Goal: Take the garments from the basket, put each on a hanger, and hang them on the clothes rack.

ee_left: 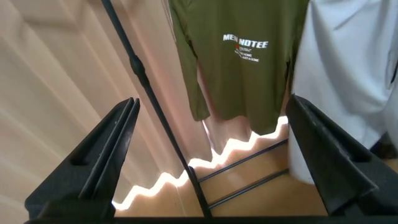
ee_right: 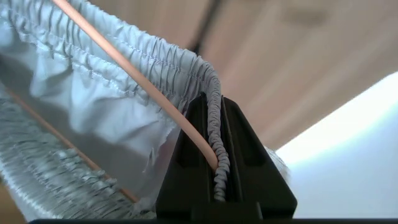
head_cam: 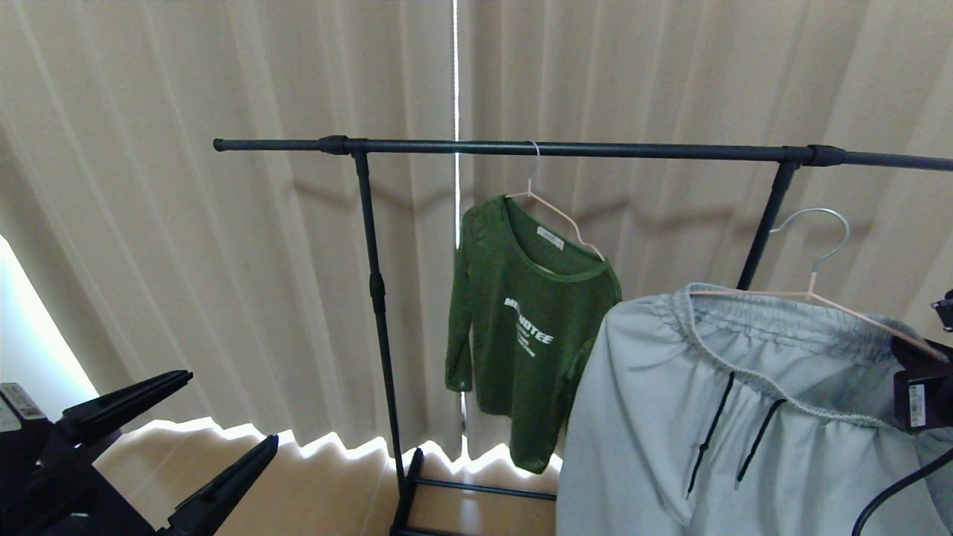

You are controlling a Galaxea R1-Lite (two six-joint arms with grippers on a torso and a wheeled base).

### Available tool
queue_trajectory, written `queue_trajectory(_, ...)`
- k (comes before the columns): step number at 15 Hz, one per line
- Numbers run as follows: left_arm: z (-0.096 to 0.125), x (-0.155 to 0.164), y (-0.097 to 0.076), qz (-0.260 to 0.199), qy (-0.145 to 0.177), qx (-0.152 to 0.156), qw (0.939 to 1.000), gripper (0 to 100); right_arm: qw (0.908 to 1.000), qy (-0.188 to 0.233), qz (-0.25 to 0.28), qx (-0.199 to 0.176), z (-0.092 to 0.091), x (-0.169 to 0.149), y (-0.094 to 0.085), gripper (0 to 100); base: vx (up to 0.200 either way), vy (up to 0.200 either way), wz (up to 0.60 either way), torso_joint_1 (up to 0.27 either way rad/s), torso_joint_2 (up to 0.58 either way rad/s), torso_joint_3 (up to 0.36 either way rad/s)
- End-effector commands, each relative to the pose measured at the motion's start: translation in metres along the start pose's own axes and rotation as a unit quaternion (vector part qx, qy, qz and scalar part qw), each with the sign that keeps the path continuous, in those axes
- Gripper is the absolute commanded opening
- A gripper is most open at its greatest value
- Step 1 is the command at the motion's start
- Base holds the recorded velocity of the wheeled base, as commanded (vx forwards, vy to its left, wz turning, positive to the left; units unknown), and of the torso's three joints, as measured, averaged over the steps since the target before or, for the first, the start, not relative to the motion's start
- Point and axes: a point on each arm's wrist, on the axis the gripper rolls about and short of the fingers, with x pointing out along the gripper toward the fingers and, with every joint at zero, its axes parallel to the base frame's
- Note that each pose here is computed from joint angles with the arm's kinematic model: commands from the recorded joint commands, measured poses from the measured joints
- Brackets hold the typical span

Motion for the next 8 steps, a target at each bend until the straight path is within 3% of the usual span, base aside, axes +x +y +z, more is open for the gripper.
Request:
queue_trajectory(1,0.002,-0.001,0.001,0.005,-0.004,0.0,1.0,100,0.9999,-0.007,-0.015,0.004,0.001,-0.006,-0.004,0,0.0,0.0,0.0,0.0,0.0,0.0)
queue_trajectory(7,0.001,0.0,0.006,0.024,0.002,-0.002,0.9997,100,0.9976,-0.004,-0.067,0.018,-0.001,-0.009,-0.022,0,0.0,0.0,0.0,0.0,0.0,0.0)
queue_trajectory(8,0.0,0.0,0.005,0.023,0.003,-0.002,0.9997,100,0.9976,-0.004,-0.067,0.018,-0.001,-0.009,-0.022,0,0.0,-0.2,0.0,0.002,0.0,0.002)
